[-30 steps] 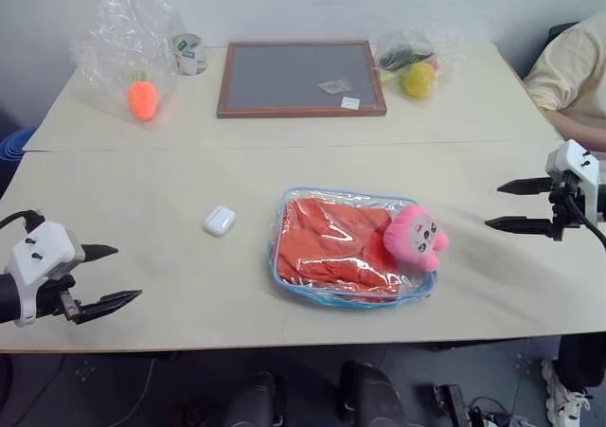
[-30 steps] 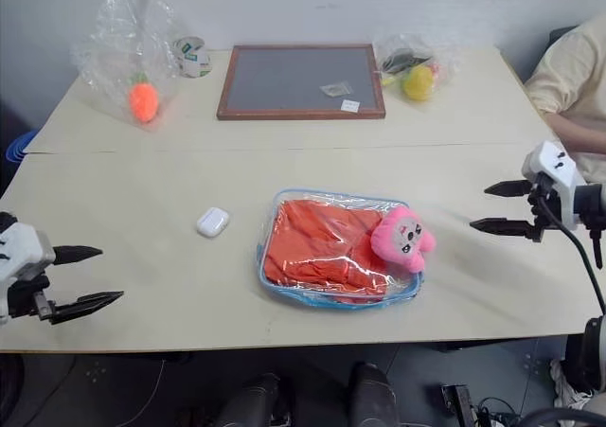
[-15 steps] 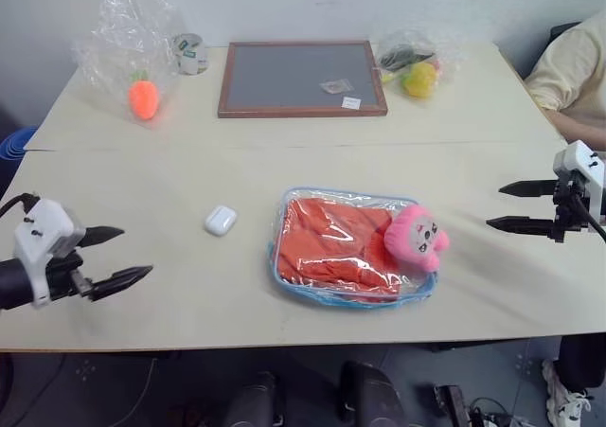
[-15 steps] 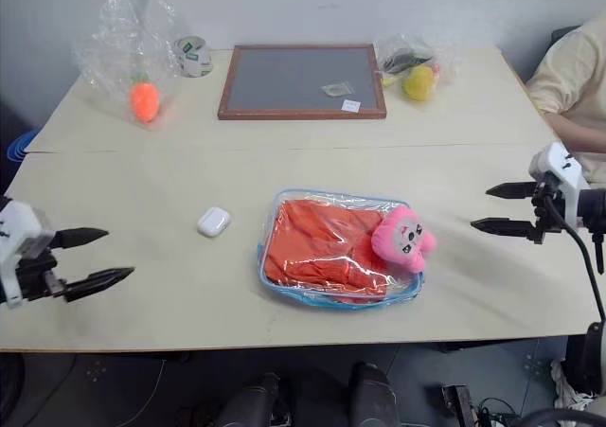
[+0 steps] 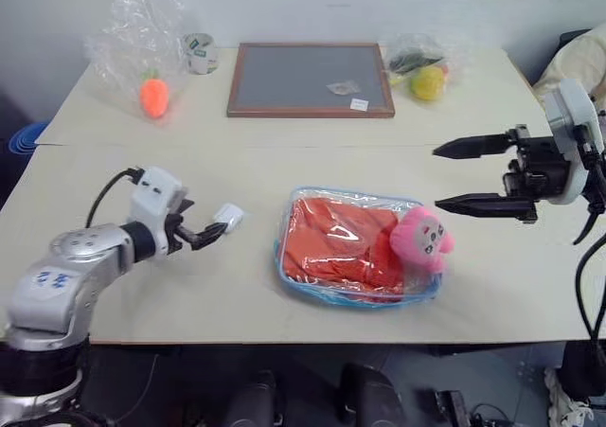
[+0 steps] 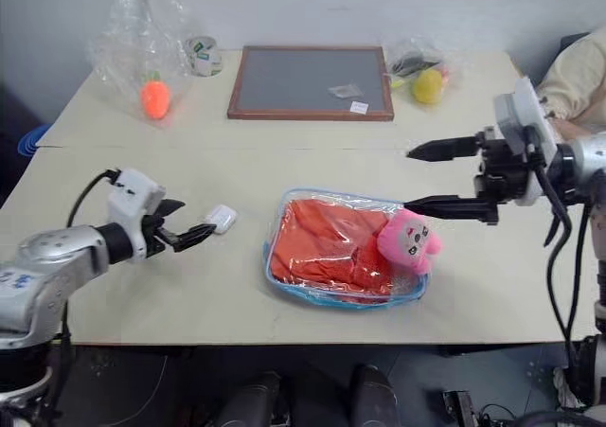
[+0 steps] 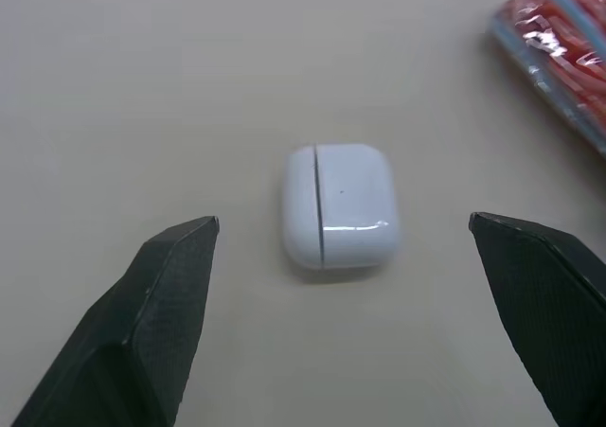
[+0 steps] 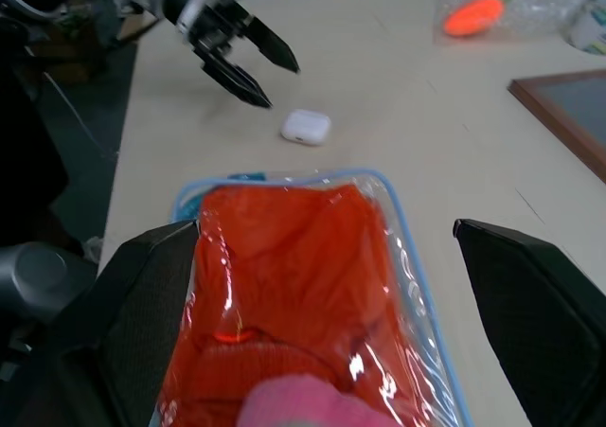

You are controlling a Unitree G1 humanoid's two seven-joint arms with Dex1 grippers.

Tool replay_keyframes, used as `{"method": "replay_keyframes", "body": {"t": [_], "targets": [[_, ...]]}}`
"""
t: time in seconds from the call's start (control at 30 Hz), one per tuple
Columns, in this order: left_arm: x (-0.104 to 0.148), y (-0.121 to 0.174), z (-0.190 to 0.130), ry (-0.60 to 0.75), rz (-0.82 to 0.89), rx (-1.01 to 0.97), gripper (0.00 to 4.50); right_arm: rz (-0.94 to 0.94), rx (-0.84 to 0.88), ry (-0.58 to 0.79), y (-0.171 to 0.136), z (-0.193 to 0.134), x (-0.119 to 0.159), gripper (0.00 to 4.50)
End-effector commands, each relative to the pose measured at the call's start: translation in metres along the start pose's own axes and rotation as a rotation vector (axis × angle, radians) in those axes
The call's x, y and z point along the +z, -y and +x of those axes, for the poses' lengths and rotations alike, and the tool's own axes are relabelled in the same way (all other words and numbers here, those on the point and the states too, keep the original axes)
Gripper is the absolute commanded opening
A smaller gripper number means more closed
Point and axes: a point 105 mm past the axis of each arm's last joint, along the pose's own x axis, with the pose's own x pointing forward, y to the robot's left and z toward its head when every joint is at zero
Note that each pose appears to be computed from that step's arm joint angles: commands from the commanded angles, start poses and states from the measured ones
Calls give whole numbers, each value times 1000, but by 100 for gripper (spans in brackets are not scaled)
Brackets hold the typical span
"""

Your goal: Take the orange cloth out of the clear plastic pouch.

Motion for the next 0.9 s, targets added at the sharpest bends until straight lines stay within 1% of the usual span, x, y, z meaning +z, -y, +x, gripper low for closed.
{"method": "replay_keyframes", "body": {"t": [0.03,0.13,0.27,0.5,0.6,0.73,0.77,0.9], "targets": [[0,-7,16,-4,13,57,448,-73,58,52,-16,13,27,450],[2,1,34,21,18,27,448,-88,86,70,-22,20,32,450],[-1,8,51,23,36,5,448,-98,101,79,-25,27,36,450],[-4,13,60,20,59,-12,448,-91,119,80,-31,34,35,450],[-4,13,61,23,43,-23,388,-95,97,78,-26,36,36,450],[-5,15,59,23,22,-38,263,-104,70,72,-22,36,36,450],[-7,14,57,19,6,-30,239,-109,61,66,-20,37,34,450],[-13,4,45,13,-56,29,236,-123,52,50,-16,39,31,450]]}}
